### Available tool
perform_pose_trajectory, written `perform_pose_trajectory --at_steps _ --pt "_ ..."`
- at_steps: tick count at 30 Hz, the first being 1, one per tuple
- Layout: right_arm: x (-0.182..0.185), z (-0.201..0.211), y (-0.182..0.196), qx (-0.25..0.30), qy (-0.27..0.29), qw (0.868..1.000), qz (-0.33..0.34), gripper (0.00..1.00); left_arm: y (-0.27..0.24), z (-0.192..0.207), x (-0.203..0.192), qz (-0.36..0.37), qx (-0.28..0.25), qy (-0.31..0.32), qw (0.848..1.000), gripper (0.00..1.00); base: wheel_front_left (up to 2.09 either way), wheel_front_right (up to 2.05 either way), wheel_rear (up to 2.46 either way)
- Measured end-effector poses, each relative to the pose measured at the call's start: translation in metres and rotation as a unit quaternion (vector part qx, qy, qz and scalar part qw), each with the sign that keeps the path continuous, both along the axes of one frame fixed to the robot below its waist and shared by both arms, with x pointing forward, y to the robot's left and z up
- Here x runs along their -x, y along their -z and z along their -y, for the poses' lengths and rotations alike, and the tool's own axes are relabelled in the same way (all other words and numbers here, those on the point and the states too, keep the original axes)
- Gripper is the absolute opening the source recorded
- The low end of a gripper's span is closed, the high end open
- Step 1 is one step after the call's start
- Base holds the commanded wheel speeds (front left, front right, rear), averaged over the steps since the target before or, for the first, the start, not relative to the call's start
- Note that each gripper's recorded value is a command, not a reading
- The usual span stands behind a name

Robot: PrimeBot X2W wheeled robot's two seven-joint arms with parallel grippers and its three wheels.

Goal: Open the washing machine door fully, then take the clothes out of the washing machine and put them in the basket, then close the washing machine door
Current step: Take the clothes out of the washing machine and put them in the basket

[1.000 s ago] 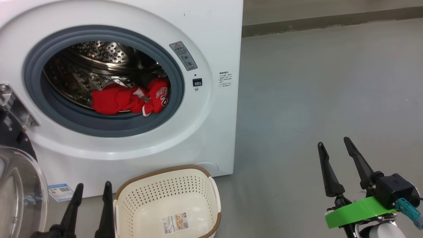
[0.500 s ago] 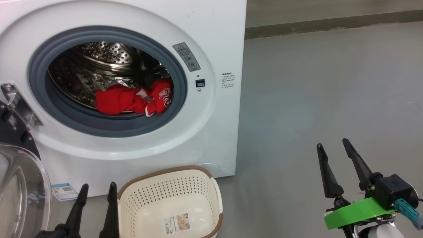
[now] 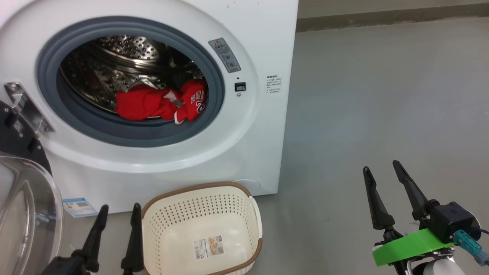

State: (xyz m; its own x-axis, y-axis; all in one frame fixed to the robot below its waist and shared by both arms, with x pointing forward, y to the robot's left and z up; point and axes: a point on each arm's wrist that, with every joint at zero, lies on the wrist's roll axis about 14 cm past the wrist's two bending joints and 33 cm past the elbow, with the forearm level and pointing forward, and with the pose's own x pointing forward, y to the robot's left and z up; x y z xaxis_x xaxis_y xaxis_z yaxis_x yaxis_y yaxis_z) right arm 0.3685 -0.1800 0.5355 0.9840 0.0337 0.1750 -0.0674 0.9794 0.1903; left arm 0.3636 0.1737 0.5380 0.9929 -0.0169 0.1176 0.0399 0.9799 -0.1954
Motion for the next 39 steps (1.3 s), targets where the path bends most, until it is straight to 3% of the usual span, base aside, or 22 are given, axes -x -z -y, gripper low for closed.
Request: perform_pose_trajectory --at_steps 19,39 --pt "-0.036 -0.016 0.036 0.003 -0.023 0.999 -0.049 1.00 0.011 0.008 -0.065 -0.006 -0.001 0.011 1.000 1.00 0.00 0.00 0.00" --pt "-0.070 -0.016 0.085 0.007 -0.025 0.994 -0.102 1.00 0.039 0.002 -0.158 -0.020 -0.015 0.008 1.000 1.00 0.00 0.00 0.00"
